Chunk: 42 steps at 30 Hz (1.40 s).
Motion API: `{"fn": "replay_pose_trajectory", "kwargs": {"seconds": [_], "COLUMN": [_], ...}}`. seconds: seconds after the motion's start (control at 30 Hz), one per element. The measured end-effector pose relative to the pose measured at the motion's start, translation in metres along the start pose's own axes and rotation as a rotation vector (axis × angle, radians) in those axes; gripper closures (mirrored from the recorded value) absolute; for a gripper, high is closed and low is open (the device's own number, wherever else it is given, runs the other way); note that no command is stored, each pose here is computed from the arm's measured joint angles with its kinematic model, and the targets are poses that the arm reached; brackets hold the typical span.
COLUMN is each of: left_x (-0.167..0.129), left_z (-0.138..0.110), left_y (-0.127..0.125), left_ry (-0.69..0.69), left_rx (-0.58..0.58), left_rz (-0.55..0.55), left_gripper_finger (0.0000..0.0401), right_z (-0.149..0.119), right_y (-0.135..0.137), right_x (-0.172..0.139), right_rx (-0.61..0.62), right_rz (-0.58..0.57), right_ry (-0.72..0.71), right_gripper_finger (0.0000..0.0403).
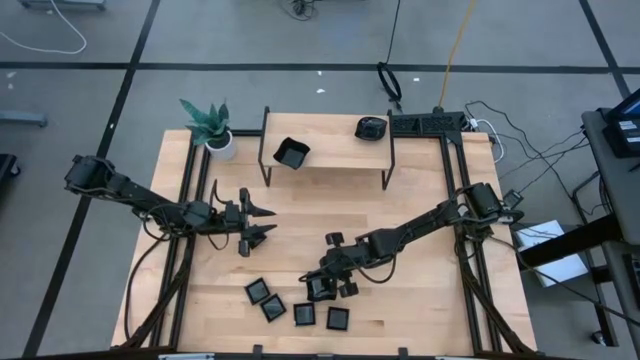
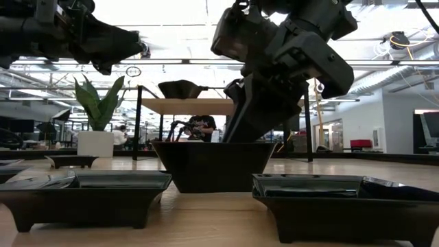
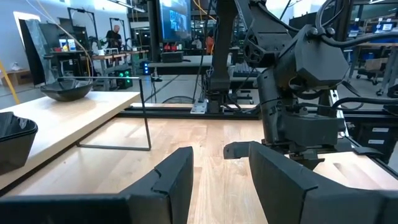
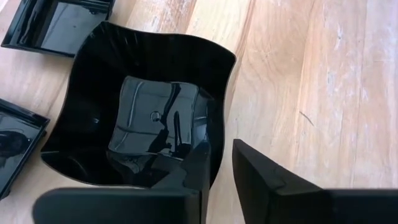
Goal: Pick & Place Mini shaped plates
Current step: Stack the black distorted square plate on top of the other black distorted square plate on the shelf
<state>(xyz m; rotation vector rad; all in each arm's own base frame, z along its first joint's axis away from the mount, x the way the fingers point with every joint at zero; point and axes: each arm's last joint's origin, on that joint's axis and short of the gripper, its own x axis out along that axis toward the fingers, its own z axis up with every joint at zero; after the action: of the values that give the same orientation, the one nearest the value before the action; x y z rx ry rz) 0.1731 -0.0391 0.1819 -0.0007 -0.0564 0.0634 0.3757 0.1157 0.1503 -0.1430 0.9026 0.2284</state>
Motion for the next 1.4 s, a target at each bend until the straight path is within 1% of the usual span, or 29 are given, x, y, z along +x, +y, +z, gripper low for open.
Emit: {"fn": "replay_pose_trajectory", "kwargs": {"seconds": [0.13, 0.27, 0.33, 0.77, 0.9, 1.07, 1.17, 1.3, 1.4], "left_x": [0.0, 0.0, 0.0, 0.0, 0.0, 0.0, 0.0, 0.0, 0.0], "left_z": [0.0, 0.0, 0.0, 0.0, -0.001, -0.001, -0.001, 0.0, 0.0], "left_y": [0.0, 0.0, 0.0, 0.0, 0.0, 0.0, 0.0, 0.0, 0.0], "left_ry": [0.0, 0.0, 0.0, 0.001, 0.006, 0.006, 0.006, 0.005, 0.005], "left_rx": [-0.001, -0.002, -0.003, -0.018, -0.016, -0.019, -0.032, -0.041, -0.043], "left_rz": [0.0, 0.0, 0.0, 0.0, 0.0, 0.0, 0.0, 0.0, 0.001], "left_gripper_finger": [0.024, 0.024, 0.024, 0.024, 0.024, 0.024, 0.024, 0.024, 0.024], "right_z": [0.0, 0.0, 0.0, 0.001, 0.006, 0.018, 0.025, 0.029, 0.028], "right_y": [0.0, 0.0, 0.0, 0.0, -0.001, -0.001, 0.0, 0.001, 0.004], "right_x": [0.0, 0.0, 0.0, -0.001, -0.012, -0.038, -0.06, -0.089, -0.109], "right_rx": [-0.001, -0.015, -0.027, -0.064, -0.069, -0.089, -0.107, -0.139, -0.145], "right_rz": [-0.001, -0.002, -0.001, -0.003, -0.008, -0.017, -0.094, -0.264, -0.387], "right_ry": [0.0, -0.001, -0.002, -0.004, -0.033, -0.103, -0.14, -0.155, -0.218], "right_gripper_finger": [0.0355, 0.0389, 0.0398, 0.0402, 0.0403, 0.0402, 0.0402, 0.0402, 0.0402]}}
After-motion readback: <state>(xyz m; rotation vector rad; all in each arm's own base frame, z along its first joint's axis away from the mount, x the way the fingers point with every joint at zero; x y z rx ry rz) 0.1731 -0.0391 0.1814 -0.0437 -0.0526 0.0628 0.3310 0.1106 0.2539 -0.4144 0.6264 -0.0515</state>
